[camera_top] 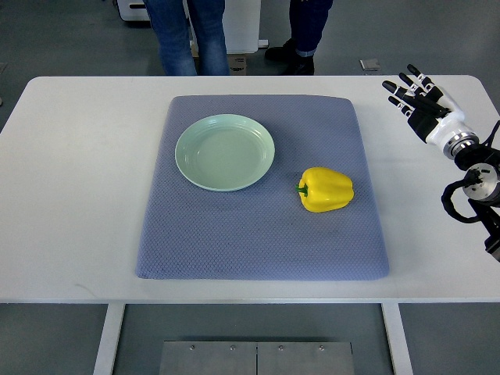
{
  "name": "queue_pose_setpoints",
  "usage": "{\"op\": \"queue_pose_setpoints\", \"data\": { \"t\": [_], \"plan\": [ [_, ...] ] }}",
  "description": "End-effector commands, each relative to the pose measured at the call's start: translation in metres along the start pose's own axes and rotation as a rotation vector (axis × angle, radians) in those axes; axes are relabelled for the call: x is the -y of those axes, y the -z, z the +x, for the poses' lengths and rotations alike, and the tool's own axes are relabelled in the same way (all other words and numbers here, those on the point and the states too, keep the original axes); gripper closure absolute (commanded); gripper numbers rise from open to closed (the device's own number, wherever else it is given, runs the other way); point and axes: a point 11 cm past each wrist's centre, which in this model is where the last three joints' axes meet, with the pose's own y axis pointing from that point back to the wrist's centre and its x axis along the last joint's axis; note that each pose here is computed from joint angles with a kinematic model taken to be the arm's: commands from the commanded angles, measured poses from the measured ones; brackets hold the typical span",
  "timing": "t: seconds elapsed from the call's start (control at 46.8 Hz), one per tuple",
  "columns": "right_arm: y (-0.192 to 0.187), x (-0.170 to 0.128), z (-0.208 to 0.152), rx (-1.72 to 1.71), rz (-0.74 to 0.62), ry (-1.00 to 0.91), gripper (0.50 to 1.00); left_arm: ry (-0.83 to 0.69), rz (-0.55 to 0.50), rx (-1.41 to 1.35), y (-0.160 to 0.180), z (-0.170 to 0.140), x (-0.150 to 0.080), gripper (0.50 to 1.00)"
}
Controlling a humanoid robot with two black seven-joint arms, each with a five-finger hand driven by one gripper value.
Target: Place yellow pepper on plate with right hand
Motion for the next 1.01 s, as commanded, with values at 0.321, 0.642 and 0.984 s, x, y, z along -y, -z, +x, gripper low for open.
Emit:
{"op": "queue_pose_setpoints", "data": {
  "t": [0.321,0.642,0.984],
  "plan": [
    [0.0024,0.0003,-0.0009,-0.002,0.004,0.006,0.5,0.0,0.0,0.0,-0.0002,0.0,0.0,0.5],
    [-0.0001,-0.0011,0.0014,-0.004,-0.002,0.001,0.5,0.0,0.0,-0.001,-0.0001,0.0,0.0,0.5],
    [0.0041,-0.0013,-0.0004,-0.008,0.024,0.02,0.5,0.0,0.001,0.0,0.0007,0.0001,0.0,0.5]
  ]
}}
